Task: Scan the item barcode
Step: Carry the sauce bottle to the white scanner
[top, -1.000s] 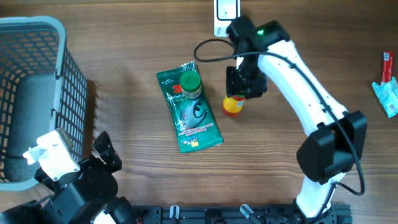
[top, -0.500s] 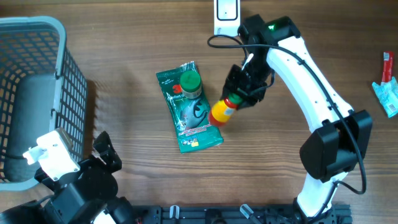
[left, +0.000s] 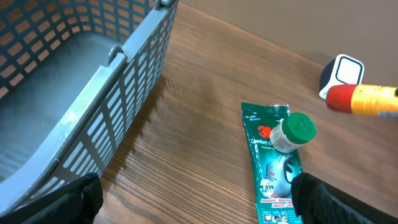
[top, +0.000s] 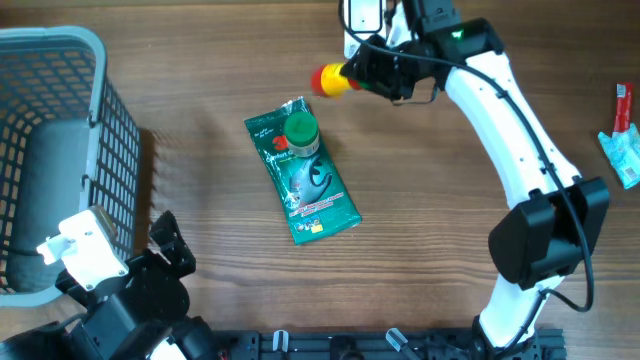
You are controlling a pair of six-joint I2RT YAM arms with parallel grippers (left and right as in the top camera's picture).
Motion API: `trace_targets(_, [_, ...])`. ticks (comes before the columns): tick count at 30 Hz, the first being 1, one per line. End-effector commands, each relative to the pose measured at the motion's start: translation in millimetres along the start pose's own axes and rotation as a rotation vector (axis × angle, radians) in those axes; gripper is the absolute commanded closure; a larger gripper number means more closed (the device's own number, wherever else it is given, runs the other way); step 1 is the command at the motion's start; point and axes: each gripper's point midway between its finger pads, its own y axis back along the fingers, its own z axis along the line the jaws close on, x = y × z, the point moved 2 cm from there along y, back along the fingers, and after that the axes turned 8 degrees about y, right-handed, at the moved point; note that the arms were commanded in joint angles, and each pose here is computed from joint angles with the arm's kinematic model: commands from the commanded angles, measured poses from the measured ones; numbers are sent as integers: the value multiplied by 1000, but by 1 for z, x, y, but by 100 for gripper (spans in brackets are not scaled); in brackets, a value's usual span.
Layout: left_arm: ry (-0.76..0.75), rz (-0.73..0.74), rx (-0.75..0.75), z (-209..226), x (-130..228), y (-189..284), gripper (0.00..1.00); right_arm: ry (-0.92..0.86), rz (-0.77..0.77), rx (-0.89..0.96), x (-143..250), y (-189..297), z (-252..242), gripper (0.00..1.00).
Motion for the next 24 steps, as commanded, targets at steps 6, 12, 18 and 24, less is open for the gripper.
trace_targets(6, [16, -6, -7, 0, -1, 0, 0, 445, -258, -98, -56, 17, 34, 95])
trace_targets(12, [16, -6, -7, 0, -1, 0, 0, 609, -324, -243, -85, 3, 28, 96])
trace_targets(18, [16, -6, -7, 0, -1, 0, 0, 700, -413, -477, -117, -16, 10, 91])
trace_targets(24, [16, -6, -7, 0, -1, 0, 0, 805, -534, -655, -136, -20, 4, 88])
